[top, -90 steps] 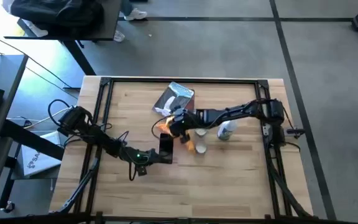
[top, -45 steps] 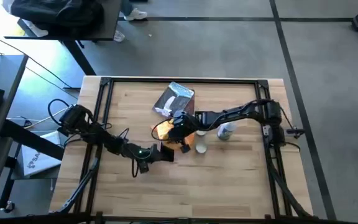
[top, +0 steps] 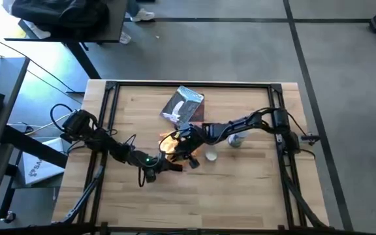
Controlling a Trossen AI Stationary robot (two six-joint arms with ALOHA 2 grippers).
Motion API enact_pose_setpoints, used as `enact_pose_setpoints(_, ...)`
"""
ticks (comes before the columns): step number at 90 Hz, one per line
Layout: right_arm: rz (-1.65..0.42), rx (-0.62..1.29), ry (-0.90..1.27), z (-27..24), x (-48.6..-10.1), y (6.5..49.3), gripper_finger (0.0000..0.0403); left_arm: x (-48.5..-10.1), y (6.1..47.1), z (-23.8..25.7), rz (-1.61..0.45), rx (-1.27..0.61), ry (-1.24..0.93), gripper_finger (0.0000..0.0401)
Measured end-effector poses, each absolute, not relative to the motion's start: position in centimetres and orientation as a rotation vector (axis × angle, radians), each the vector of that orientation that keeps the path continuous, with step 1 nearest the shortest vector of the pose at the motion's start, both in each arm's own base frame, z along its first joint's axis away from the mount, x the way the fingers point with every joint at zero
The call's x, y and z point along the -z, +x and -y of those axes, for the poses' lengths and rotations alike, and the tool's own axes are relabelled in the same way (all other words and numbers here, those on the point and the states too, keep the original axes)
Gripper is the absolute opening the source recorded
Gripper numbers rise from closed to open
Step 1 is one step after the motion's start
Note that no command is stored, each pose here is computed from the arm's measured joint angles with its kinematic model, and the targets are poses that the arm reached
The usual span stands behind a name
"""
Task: Apply microfiber cloth
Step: Wipe the pink phone with the orange microfiber cloth
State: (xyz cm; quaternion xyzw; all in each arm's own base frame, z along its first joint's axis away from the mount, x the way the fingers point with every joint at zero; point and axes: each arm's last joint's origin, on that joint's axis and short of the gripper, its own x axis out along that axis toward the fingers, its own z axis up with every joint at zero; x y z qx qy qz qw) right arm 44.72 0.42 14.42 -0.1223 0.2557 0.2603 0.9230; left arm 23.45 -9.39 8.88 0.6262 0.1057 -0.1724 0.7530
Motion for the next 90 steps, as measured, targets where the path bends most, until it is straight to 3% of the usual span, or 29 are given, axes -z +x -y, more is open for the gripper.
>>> enact_pose_setpoints(13,-0.581,-0.371,-0.273,1.1,-14.2,44.8,0.0000,-9.1,23.8,9.8,-0.206,0.386,1.419,0.0016)
enact_pose_setpoints(35,-0.644,-0.303,-0.192,3.1,-13.9,44.4,0.0000,-9.2,23.8,10.0,-0.212,0.373,1.429,0.0016)
enact_pose_setpoints(65,-0.586,-0.564,-0.160,-1.0,-14.2,44.4,0.0000,-9.2,23.9,9.8,-0.224,0.356,1.434,0.0016)
enact_pose_setpoints(90,-0.559,-0.621,-0.182,-4.1,-14.3,44.3,0.0000,-9.2,23.9,9.7,-0.222,0.364,1.450,0.0016)
